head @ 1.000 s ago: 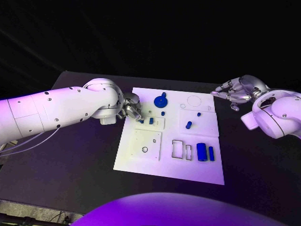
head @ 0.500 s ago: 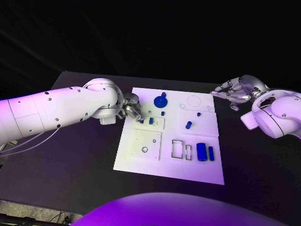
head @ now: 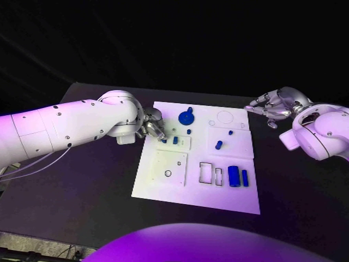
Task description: Assemble the parts on the task board
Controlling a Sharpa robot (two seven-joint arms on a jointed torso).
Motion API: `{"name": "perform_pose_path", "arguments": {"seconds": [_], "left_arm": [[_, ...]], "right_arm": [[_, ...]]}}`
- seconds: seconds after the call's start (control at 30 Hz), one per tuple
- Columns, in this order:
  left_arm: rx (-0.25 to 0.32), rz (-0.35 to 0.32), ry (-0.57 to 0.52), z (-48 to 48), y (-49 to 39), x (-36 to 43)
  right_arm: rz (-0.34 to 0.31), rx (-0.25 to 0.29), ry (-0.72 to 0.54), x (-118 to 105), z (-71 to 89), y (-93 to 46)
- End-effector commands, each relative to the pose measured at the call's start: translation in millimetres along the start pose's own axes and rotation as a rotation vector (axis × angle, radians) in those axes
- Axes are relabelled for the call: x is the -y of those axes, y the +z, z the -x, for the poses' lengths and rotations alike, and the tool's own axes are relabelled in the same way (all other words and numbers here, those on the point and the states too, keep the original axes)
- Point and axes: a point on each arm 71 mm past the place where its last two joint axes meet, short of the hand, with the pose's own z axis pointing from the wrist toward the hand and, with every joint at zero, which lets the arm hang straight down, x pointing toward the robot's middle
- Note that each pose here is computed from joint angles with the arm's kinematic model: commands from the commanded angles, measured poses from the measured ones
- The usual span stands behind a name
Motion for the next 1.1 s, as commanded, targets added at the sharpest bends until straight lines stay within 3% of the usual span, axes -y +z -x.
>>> {"name": "perform_pose_path", "arguments": {"seconds": [0.03, 1.1], "left_arm": [[-0.047, -0.017, 0.007, -6.4, 1.5, 4.0], [-0.055, -0.006, 0.001, -5.7, 3.3, 3.5]], "right_arm": [[0.004, -0.007, -0.008, -0.2, -0.6, 0.3], [0.002, -0.002, -0.007, 1.1, 0.9, 0.1]]}}
